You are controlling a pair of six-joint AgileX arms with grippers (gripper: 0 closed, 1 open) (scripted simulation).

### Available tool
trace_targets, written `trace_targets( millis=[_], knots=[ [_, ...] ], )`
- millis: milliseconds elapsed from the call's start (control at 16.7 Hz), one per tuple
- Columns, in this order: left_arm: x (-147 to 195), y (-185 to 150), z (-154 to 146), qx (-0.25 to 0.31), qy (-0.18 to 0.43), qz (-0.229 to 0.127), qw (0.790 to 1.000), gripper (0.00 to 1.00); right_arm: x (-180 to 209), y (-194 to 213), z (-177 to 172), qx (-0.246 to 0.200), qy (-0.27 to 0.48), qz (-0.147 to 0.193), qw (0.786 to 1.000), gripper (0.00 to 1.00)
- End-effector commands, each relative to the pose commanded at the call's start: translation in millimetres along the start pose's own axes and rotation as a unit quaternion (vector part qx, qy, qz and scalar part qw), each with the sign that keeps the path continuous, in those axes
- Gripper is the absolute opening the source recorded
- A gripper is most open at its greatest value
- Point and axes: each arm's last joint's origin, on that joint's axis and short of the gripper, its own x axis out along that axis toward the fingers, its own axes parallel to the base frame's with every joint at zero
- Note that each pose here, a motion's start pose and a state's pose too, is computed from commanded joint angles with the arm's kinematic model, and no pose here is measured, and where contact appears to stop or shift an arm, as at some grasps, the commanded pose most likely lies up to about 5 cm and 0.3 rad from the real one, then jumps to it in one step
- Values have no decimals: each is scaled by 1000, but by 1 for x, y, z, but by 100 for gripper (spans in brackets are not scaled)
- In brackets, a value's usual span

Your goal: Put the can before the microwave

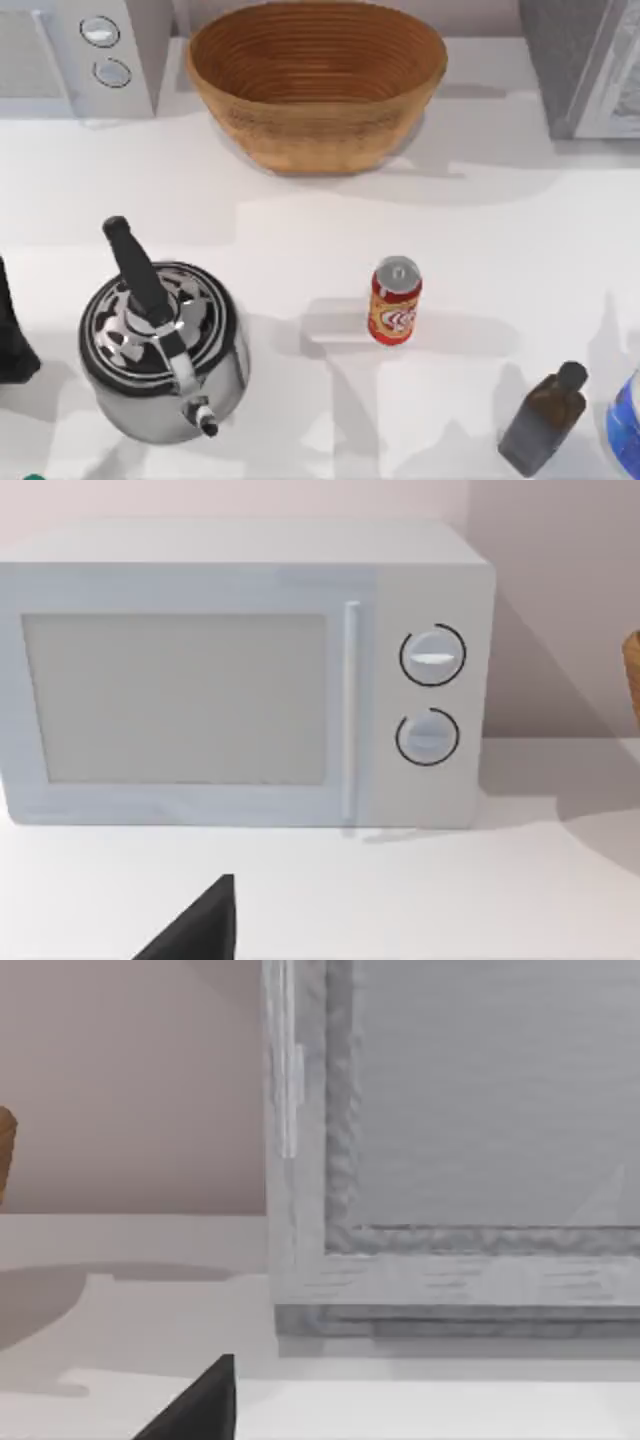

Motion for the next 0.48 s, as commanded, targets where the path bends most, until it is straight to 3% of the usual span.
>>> trace_targets(
  millis=[240, 480],
  knots=[
    [0, -1, 5, 0, 15, -5, 1000, 100, 0, 0, 0, 0, 0, 0, 1000, 100],
    [4, -9, 37, 2, 94, -40, 995, 100, 0, 0, 0, 0, 0, 0, 1000, 100]
  ],
)
